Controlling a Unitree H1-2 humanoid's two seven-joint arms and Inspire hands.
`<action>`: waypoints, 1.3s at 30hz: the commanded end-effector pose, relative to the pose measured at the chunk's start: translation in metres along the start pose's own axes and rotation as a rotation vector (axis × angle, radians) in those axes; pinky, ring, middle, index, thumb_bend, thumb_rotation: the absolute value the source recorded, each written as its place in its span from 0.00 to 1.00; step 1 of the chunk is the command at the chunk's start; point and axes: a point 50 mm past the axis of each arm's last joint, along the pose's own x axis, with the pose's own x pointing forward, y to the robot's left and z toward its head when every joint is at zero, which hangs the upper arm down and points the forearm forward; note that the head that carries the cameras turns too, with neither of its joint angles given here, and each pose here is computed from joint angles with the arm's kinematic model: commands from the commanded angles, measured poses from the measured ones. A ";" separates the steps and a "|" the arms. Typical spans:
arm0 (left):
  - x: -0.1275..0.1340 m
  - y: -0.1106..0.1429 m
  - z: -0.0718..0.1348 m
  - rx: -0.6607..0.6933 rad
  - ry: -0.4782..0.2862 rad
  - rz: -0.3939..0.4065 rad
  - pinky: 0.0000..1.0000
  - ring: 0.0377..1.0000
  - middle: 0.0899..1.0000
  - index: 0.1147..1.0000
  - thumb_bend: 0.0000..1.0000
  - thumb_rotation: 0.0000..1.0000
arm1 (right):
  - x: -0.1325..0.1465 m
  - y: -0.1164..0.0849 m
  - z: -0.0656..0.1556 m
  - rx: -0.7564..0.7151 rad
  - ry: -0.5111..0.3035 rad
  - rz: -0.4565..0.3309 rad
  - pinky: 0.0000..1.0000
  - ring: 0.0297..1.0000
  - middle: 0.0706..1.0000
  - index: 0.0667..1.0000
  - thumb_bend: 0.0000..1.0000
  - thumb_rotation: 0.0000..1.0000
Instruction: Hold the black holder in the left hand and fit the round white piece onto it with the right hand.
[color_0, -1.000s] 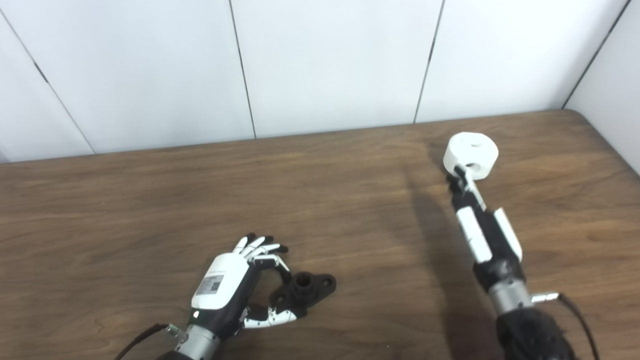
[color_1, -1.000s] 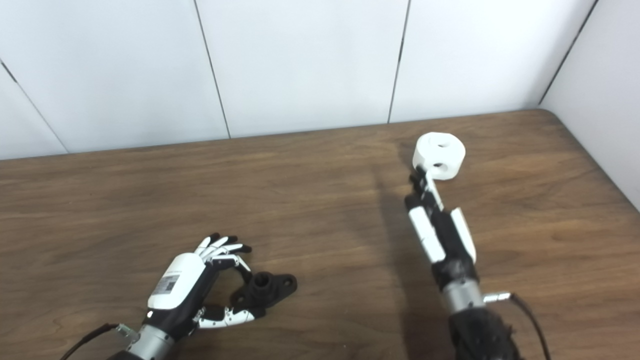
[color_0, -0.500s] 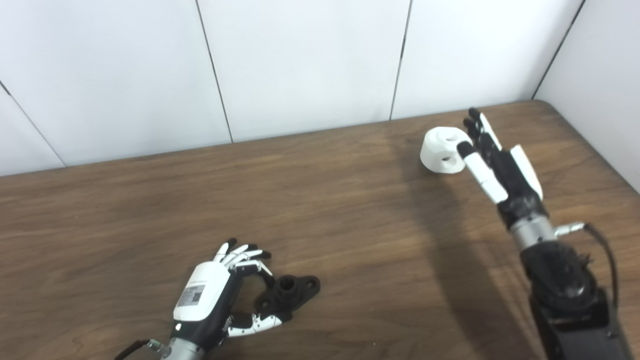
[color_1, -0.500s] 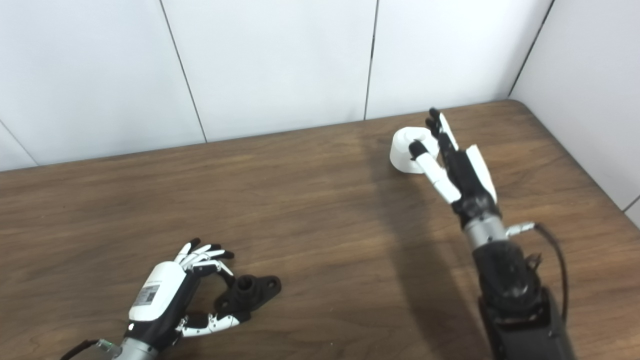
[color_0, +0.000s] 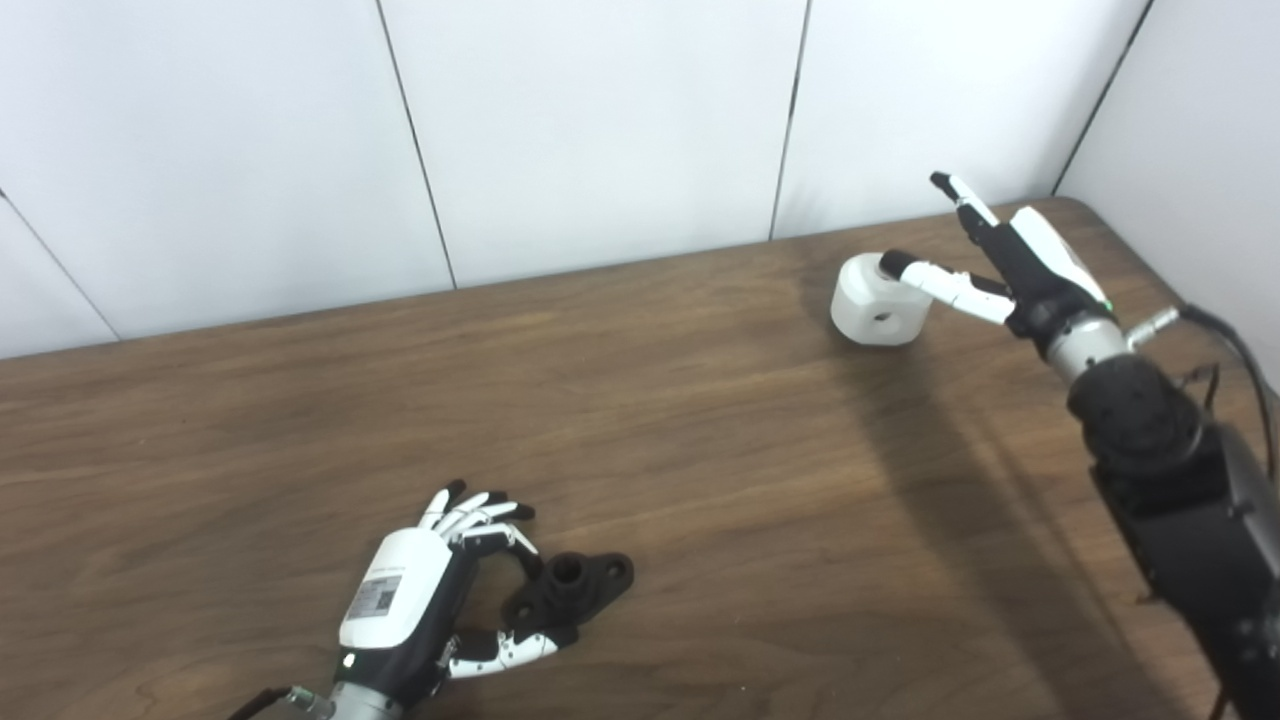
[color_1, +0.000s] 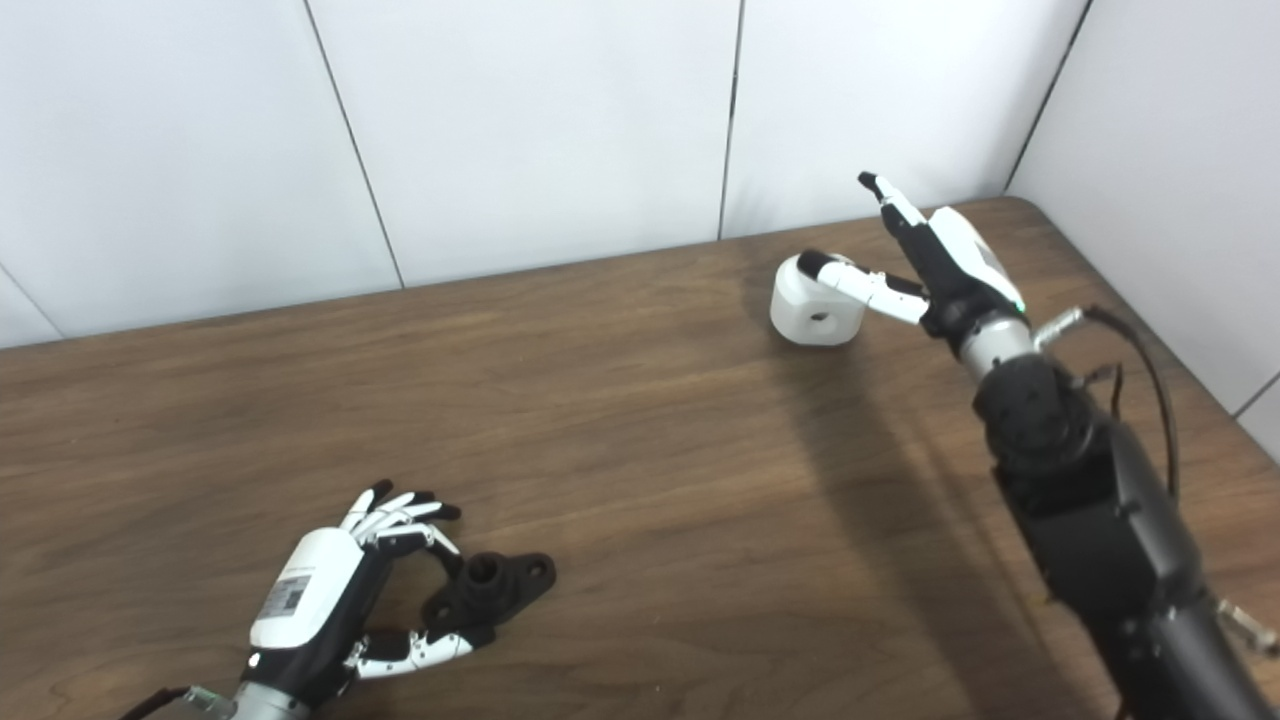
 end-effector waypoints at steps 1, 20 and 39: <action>-0.009 -0.011 -0.008 0.020 0.038 -0.073 1.00 0.88 0.79 0.42 0.52 0.05 | 0.015 -0.024 0.011 -0.082 -0.022 -0.038 0.92 1.00 0.99 0.97 0.68 0.68; -0.010 -0.013 -0.004 0.011 0.034 -0.082 0.99 0.87 0.78 0.42 0.52 0.05 | 0.097 -0.047 0.025 -0.518 0.127 0.157 1.00 1.00 0.96 0.96 0.88 0.44; -0.006 -0.015 -0.001 0.013 0.034 -0.080 1.00 0.87 0.78 0.42 0.52 0.05 | 0.110 -0.041 0.032 -0.545 0.164 0.210 1.00 1.00 0.92 0.87 0.90 0.39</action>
